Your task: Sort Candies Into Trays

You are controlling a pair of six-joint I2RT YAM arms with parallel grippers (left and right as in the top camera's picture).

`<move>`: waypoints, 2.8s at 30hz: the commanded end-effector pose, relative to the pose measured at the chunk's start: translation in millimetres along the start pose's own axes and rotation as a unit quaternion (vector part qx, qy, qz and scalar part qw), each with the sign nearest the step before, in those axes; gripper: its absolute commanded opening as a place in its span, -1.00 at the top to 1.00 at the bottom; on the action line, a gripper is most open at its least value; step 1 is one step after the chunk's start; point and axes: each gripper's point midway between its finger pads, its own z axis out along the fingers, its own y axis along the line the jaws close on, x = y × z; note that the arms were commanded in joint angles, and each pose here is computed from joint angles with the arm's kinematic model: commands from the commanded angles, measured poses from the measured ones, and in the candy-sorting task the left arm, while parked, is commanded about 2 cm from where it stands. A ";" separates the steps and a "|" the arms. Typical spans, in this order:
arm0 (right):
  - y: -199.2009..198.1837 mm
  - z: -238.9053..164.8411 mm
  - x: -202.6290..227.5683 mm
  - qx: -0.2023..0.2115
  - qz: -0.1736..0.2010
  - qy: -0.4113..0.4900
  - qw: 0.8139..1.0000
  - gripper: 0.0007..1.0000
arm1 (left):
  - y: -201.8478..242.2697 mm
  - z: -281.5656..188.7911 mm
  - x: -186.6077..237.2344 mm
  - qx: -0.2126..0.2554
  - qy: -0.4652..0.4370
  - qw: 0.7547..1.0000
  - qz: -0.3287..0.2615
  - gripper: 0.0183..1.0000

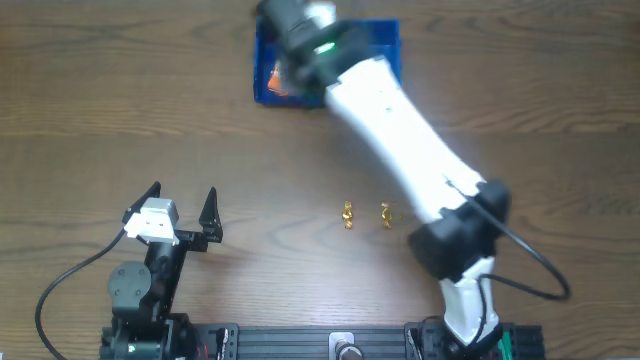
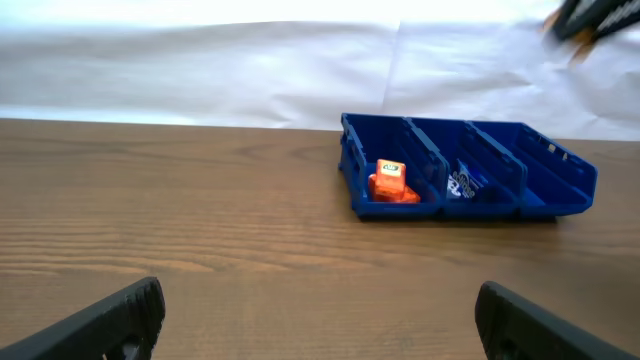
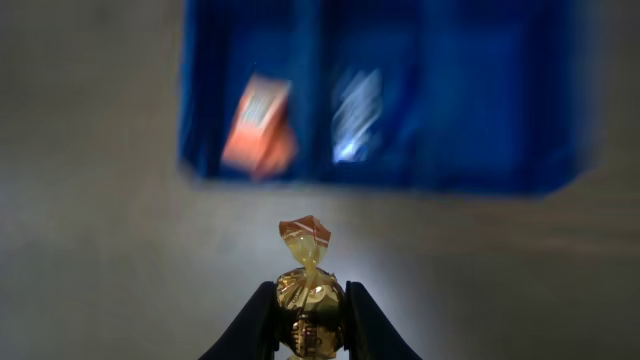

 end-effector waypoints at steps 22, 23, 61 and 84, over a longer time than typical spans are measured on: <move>-122.7 153.1 -41.3 0.100 0.012 0.008 0.995 0.65 | -0.4 1.0 16.3 0.005 0.024 1.000 -0.002 -1.00; -122.8 156.1 -39.8 0.101 0.011 0.010 0.995 0.65 | -0.5 1.0 16.4 0.005 0.024 1.000 -0.002 -1.00; -62.7 53.7 227.4 0.012 -0.032 0.234 0.972 -0.41 | -0.5 1.0 16.4 0.005 0.024 1.000 -0.002 -1.00; -76.6 82.4 287.4 0.039 -0.010 0.288 0.957 -0.34 | -0.5 1.0 16.3 0.005 0.024 1.000 -0.002 -0.99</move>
